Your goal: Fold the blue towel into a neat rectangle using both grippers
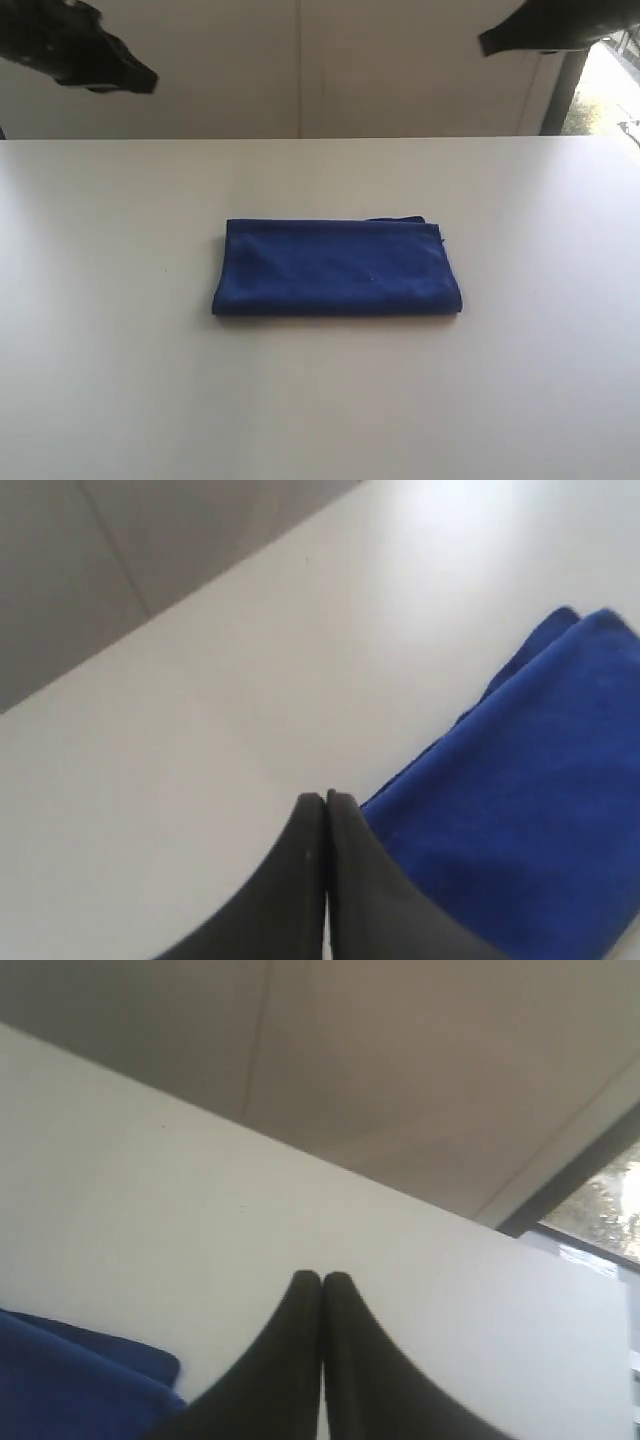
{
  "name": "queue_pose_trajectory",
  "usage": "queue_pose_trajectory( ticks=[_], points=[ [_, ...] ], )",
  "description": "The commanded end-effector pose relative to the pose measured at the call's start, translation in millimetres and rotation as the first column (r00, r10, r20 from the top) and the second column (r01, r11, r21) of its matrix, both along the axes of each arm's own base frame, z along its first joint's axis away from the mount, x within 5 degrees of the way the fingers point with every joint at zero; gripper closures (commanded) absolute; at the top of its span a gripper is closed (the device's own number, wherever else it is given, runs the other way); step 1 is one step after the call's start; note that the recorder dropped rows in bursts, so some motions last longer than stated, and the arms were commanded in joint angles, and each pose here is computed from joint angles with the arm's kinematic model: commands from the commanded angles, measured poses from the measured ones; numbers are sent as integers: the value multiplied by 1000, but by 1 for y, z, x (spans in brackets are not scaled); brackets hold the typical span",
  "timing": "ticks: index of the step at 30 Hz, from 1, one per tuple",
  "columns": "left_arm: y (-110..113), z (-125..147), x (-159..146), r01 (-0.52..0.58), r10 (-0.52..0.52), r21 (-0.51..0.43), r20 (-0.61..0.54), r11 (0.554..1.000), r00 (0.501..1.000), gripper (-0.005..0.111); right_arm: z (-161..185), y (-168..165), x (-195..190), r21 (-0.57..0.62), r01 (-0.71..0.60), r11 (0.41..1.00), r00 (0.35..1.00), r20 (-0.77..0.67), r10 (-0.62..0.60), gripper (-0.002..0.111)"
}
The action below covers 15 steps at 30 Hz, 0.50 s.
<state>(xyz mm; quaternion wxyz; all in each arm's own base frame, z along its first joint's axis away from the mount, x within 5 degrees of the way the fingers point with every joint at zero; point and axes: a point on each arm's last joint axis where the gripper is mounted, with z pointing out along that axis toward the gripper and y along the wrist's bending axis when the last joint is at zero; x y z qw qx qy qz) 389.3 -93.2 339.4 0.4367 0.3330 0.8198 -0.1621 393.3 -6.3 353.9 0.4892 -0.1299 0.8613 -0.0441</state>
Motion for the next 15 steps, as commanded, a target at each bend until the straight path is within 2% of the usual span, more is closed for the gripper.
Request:
queue_pose_trajectory(
  ticks=[1, 6, 9, 11, 15],
  points=[
    [32, 47, -63, -29, 52, -139, 169, 990, 984, 107, 12, -20, -61, 30, 91, 995, 992, 81, -94, 108],
    [58, 51, -131, -267, 313, -183, 307, 946, 899, 107, -2, -18, -138, 97, 156, 983, 968, 185, -172, 108],
    [64, 37, -169, -331, 381, -198, 330, 923, 864, 107, -24, -15, -178, 131, 175, 976, 961, 191, -198, 108],
    [65, 21, -190, -344, 399, -218, 309, 913, 863, 107, -37, -12, -199, 167, 189, 968, 957, 191, -220, 108],
    [62, -27, -226, -359, 413, -258, 197, 897, 889, 107, -69, -9, -232, 197, 207, 958, 960, 148, -237, 108]
  ],
)
